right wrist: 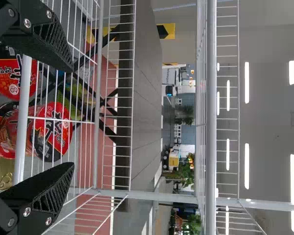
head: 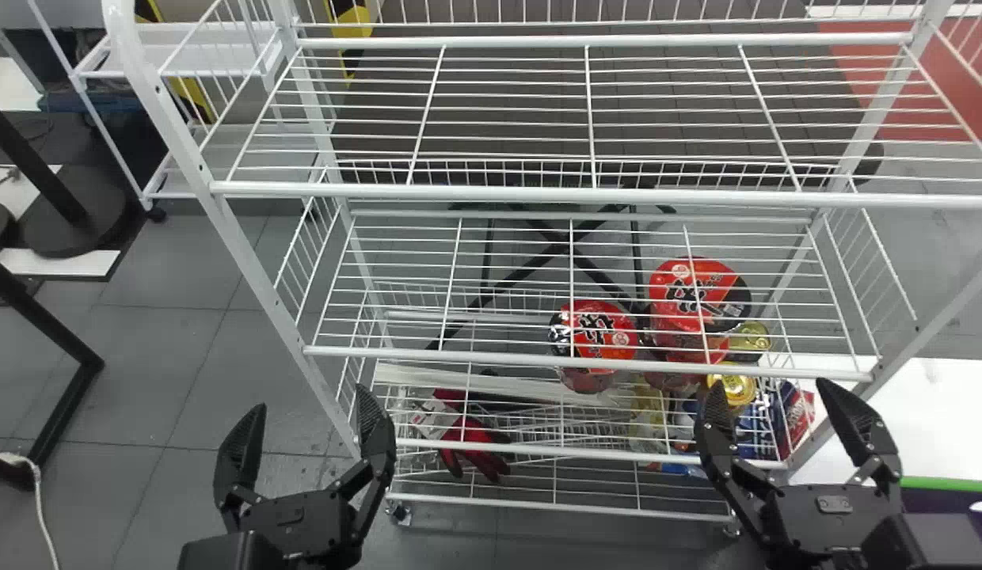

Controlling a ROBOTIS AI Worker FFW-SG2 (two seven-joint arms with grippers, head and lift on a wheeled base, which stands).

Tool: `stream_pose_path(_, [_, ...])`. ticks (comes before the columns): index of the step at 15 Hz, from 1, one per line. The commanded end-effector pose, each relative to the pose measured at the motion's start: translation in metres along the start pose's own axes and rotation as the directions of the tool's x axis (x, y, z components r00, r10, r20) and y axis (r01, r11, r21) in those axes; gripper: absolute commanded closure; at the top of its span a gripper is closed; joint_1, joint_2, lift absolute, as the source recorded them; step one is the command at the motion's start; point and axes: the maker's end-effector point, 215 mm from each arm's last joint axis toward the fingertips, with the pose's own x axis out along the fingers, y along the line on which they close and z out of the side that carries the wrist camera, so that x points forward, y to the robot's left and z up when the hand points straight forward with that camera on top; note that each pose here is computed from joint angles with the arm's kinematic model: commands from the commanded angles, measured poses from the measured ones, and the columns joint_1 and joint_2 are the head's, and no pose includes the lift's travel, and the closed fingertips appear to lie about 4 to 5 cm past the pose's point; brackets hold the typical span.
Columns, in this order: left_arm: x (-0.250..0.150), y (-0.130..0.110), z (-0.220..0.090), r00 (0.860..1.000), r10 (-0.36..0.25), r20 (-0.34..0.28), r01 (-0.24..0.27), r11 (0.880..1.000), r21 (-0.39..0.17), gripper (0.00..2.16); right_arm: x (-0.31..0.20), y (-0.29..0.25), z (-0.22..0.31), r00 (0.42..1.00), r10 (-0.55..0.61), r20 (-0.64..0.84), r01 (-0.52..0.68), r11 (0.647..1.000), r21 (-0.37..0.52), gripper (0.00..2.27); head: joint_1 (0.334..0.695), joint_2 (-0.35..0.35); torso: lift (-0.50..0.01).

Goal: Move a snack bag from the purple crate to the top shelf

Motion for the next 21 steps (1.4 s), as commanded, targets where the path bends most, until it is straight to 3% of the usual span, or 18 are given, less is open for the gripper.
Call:
stream_pose_path(1, [-0.0001,-0.0004,-0.0006,1.000,-0.001,-0.001,0.001,1.000,0.000,0.07,0.0000,-0.0004,-0.0002,1.000,-0.001,0.000,0.001,1.000,0.001,0.14,0.695,0.071,-0.252])
stream_pose_path(21, [-0.0004,0.0019,-0.0064,1.000,0.010,-0.009,-0.010,1.000,0.001,0.07,-0.0025,-0.0001,0.0008,1.000,0.007,0.026,-0.006,1.000,-0.017,0.13,0.695,0.071,-0.332])
